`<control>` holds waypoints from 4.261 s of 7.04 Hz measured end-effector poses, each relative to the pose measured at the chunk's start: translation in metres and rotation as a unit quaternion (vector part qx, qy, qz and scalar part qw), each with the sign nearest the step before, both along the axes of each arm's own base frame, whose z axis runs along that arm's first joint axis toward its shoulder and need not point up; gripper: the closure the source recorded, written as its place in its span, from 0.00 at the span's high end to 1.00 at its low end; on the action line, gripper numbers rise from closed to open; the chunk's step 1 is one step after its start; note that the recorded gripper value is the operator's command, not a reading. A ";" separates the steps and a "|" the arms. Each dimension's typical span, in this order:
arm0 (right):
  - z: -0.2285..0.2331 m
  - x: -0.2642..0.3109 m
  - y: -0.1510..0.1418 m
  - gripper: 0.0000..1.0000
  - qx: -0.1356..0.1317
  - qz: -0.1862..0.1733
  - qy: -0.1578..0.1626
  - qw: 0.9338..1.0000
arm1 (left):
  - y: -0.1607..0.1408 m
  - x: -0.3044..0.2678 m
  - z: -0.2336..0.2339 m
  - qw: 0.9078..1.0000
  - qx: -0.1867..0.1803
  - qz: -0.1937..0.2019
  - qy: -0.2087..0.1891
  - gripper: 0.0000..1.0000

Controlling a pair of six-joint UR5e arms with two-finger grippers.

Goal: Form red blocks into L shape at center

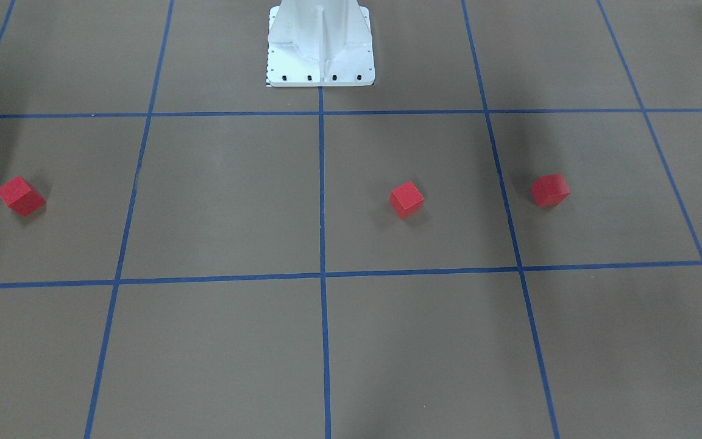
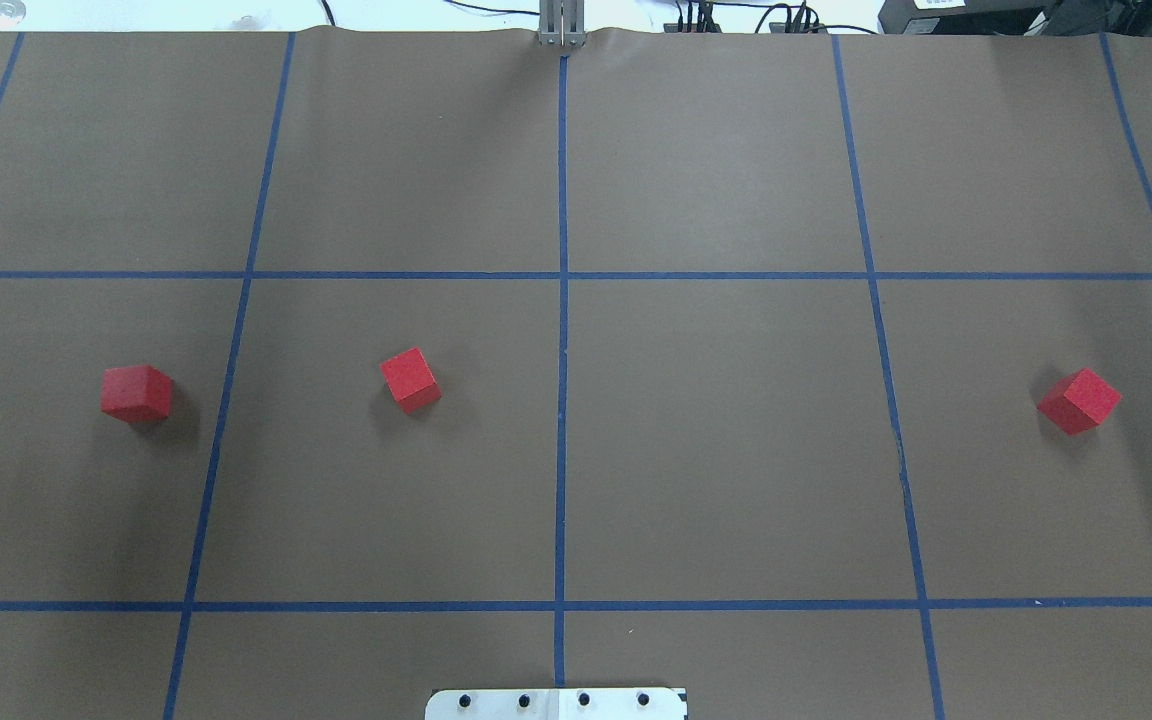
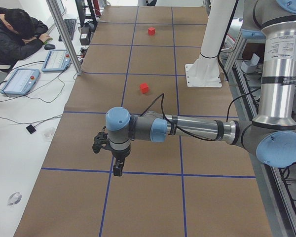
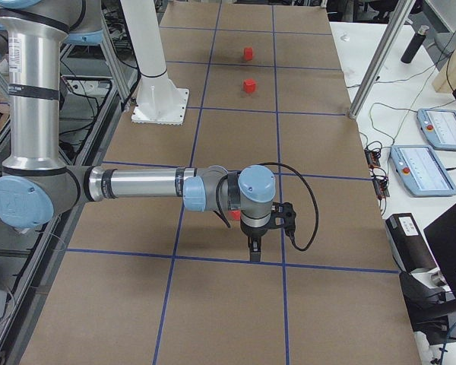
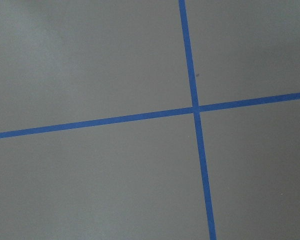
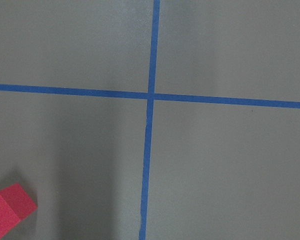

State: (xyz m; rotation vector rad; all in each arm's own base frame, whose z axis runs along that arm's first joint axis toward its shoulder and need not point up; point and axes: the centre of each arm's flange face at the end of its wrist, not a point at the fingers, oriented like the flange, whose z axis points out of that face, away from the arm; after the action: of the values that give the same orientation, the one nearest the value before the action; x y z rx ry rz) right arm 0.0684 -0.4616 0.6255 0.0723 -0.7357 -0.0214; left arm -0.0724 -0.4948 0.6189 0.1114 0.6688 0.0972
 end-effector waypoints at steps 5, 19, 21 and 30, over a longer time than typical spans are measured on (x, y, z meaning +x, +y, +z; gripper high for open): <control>0.000 0.000 0.000 0.99 -0.001 0.000 0.000 1.000 | -0.003 0.001 -0.012 1.000 0.012 -0.002 0.001 1.00; -0.001 -0.003 -0.001 0.99 -0.001 -0.001 -0.012 1.000 | 0.039 0.519 -0.363 0.965 -0.104 -0.212 0.113 1.00; -0.001 -0.003 -0.001 0.99 -0.001 -0.002 -0.013 1.000 | 0.055 0.557 -0.375 0.965 -0.114 -0.221 0.088 1.00; 0.002 -0.003 0.000 0.99 -0.003 -0.002 -0.013 1.000 | 0.052 0.604 -0.346 0.967 -0.116 -0.223 0.040 1.00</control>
State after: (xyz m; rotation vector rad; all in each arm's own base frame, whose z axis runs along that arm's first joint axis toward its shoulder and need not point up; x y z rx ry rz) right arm 0.0657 -0.4613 0.6271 0.0654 -0.7619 -0.0227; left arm 0.5320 -0.4431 0.2729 0.0386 0.7162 -0.4191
